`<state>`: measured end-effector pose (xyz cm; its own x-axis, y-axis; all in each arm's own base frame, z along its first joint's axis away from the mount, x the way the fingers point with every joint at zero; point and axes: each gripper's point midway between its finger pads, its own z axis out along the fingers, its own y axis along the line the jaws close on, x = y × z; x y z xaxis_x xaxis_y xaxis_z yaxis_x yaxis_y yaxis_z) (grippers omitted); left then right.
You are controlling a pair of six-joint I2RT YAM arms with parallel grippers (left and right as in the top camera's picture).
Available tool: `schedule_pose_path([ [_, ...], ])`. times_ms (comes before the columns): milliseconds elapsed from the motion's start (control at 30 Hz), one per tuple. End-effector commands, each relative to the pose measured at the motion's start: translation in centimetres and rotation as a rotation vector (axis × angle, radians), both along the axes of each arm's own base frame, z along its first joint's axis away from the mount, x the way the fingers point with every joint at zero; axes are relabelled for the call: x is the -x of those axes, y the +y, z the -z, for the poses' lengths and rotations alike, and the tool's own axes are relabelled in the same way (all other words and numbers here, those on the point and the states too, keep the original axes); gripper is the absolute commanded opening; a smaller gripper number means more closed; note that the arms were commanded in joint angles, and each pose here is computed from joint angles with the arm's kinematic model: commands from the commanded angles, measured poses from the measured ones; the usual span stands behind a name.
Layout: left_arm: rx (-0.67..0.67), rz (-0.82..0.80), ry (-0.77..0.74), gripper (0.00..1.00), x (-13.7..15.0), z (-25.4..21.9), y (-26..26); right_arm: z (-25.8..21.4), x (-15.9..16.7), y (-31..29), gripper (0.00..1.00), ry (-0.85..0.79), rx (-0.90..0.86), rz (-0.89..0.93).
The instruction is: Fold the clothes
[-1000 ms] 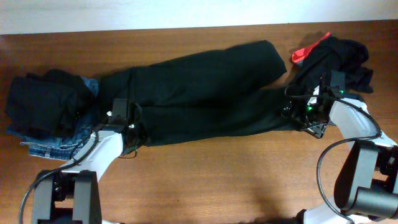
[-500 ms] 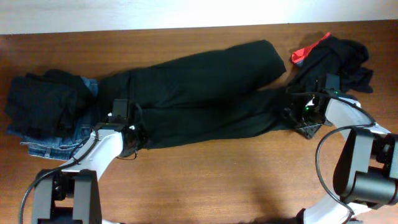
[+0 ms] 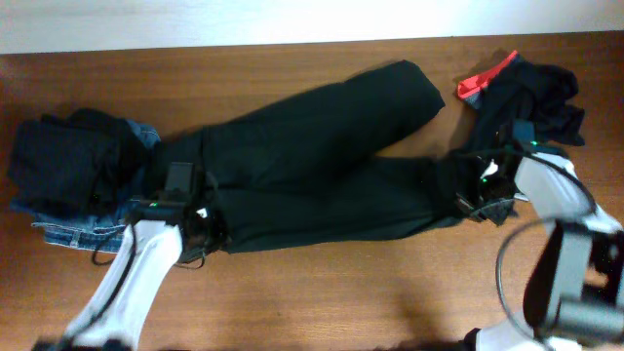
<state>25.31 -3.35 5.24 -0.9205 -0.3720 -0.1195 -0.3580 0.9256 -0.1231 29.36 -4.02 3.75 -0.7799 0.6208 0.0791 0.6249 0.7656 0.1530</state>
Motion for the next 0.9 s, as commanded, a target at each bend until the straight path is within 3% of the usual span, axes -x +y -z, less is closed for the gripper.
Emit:
schedule_pose_path([
  [0, -0.030, 0.063, -0.129, 0.01, -0.5, -5.0, 0.5, -5.5, 0.6, -3.6, 0.04, -0.095, 0.245, -0.011],
  [233, -0.030, 0.076, -0.204, 0.01, 3.4, -11.2, 0.9, -12.6, 3.1, -4.1, 0.04, -0.275, 0.348, 0.021],
  [433, -0.076, 0.026, -0.209, 0.00, 6.7, -13.3, 2.2, -16.3, 3.8, -3.9, 0.04, -0.382, 0.375, 0.035],
  [633, -0.114, 0.011, -0.229, 0.01, 5.8, -13.5, 2.8, -17.4, 2.4, -3.6, 0.04, -0.365, 0.346, -0.034],
  [867, -0.177, -0.012, -0.178, 0.01, 3.7, -12.6, 3.7, -16.8, -0.1, -3.9, 0.04, -0.225, 0.309, -0.131],
])
